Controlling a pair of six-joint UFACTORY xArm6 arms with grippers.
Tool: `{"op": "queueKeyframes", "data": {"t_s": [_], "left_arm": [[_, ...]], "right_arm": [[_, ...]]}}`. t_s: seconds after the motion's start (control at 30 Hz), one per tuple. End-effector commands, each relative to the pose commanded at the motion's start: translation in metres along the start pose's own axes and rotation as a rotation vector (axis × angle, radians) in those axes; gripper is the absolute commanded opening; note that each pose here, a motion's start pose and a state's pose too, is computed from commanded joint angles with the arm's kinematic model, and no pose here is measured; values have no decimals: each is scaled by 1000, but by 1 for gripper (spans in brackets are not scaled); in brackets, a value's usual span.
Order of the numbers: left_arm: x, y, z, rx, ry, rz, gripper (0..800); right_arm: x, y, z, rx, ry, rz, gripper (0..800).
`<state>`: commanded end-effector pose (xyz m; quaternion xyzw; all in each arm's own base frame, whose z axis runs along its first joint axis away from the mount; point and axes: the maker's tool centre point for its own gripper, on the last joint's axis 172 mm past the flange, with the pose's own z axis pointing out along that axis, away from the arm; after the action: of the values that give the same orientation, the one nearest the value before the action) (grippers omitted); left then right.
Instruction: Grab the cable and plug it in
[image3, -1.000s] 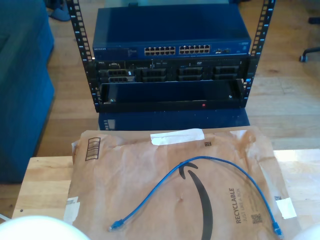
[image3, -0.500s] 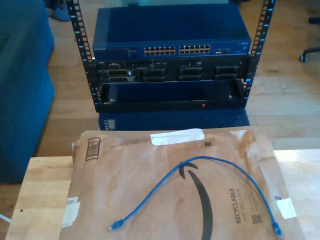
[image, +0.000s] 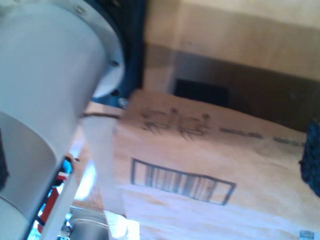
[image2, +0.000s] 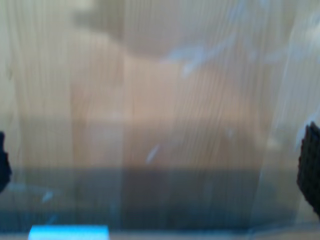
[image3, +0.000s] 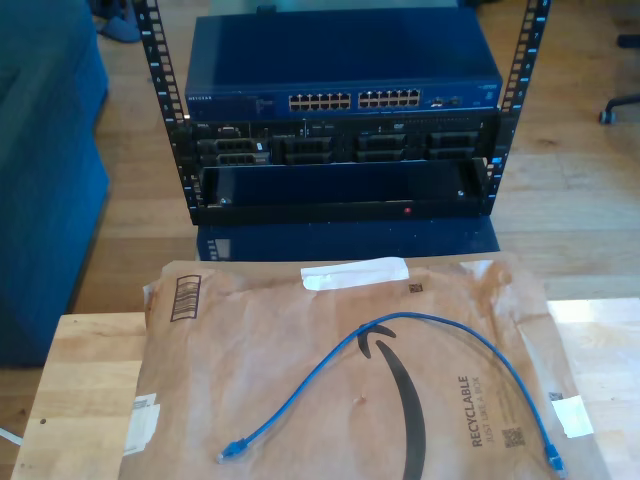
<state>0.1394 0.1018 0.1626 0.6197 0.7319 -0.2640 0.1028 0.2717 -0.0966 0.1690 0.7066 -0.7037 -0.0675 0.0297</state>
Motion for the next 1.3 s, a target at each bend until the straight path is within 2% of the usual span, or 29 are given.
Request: {"op": "queueKeyframes", "data": {"t_s": [0.1, 0.27, 0.43, 0.63, 0.73, 0.87, 1.1, 1.3], "left_arm": [[-16, 14, -3, 33, 46, -14, 798], [-36, 31, -8, 53, 103, -40, 798], [-50, 42, -8, 53, 108, -49, 798], [-48, 45, -10, 54, 107, -56, 798], [-47, 45, -8, 61, 103, -58, 798], [-46, 45, -6, 72, 97, -62, 798], [-45, 45, -3, 83, 89, -66, 798], [-45, 45, -1, 90, 84, -68, 798]], "right_arm": [[-46, -17, 2, -55, 11, -29, 789], [-151, -30, 6, -81, 75, -162, 792], [-247, -23, 14, -80, 132, -271, 797], [-333, -48, 28, -33, 146, -378, 796], [-357, -48, 50, -38, 155, -433, 797], [-396, -53, 56, 65, 109, -505, 797], [-412, -43, 81, 45, 122, -558, 796], [-432, -39, 83, 77, 97, -597, 796]]}}
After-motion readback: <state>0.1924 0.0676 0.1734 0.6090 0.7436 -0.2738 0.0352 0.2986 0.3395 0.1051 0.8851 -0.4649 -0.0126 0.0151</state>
